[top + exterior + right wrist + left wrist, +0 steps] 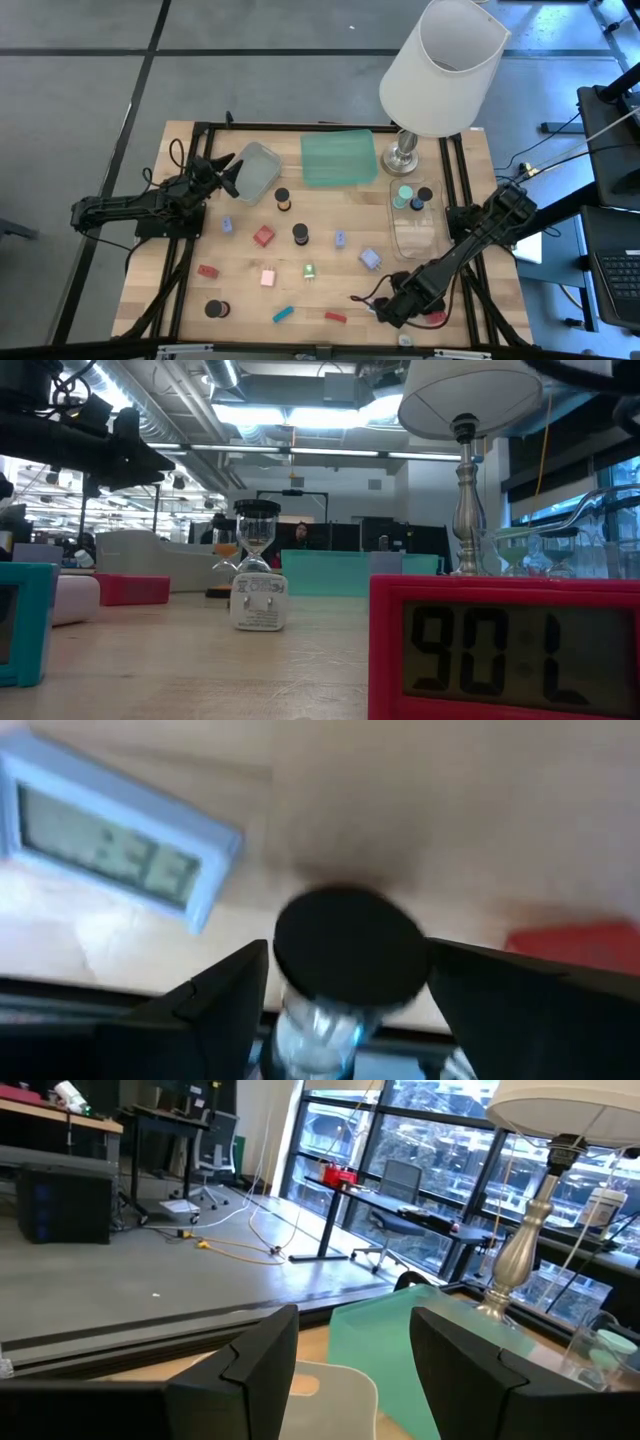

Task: Pick & Place Office items
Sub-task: Put the white hourglass into the transparent bin

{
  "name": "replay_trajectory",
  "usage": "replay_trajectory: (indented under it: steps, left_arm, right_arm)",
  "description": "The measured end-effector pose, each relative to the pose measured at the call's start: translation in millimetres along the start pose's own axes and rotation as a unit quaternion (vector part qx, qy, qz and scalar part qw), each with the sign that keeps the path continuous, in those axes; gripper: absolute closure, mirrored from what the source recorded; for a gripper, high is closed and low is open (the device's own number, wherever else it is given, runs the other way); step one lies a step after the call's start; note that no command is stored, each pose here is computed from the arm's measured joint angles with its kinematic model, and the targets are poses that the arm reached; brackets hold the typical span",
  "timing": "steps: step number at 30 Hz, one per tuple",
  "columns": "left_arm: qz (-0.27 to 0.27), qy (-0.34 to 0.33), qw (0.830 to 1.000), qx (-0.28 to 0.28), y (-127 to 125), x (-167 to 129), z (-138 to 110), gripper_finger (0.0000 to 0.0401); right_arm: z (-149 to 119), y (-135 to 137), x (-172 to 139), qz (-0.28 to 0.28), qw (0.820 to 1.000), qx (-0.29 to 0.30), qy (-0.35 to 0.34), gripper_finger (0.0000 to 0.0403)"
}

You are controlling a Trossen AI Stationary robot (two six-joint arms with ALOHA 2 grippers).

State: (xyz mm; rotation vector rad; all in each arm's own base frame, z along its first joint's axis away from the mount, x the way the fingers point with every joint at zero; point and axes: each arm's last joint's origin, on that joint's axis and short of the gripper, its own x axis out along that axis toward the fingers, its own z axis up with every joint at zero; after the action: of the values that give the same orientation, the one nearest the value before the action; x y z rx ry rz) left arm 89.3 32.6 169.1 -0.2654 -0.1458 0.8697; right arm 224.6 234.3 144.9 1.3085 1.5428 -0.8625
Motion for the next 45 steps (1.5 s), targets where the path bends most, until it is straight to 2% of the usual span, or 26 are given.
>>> replay_trajectory:
  steps: [8, 17, 24, 29, 33, 38, 42, 45]
  left_arm:
    - [0.002, -0.001, 1.0, 0.0, 0, 0, 0, 0.021]
    - [0.002, -0.001, 1.0, 0.0, 0, 0, 0, 0.0211]
    - [0.002, -0.001, 1.0, 0.0, 0, 0, 0, 0.021]
    - [0.002, -0.001, 1.0, 0.0, 0, 0, 0, 0.0211]
    - [0.002, -0.001, 1.0, 0.0, 0, 0, 0, 0.021]
    - [0.002, -0.001, 1.0, 0.0, 0, 0, 0, 0.0211]
    - [0.002, -0.001, 1.0, 0.0, 0, 0, 0, 0.021]
    - [0.002, -0.001, 1.0, 0.0, 0, 0, 0, 0.021]
  right_arm:
    - [5, -4, 2, -0.013, 0.999, -0.022, -0.037, 0.0192]
    - [6, -5, 2, -0.005, 0.997, -0.042, -0.069, 0.0216]
    - [9, -6, -2, -0.011, 0.994, -0.08, -0.076, 0.0211]
    - [8, -13, -25, 0.0, 0.991, -0.094, -0.092, 0.0203]
    - [-9, -12, -44, 0.063, 0.98, -0.159, -0.106, 0.0202]
    - [-41, -4, -50, 0.138, 0.947, -0.256, -0.134, 0.0202]
    - [-55, -4, -43, 0.132, 0.936, -0.295, -0.14, 0.0202]
    - [-58, -9, -36, 0.1, 0.939, -0.303, -0.128, 0.0202]
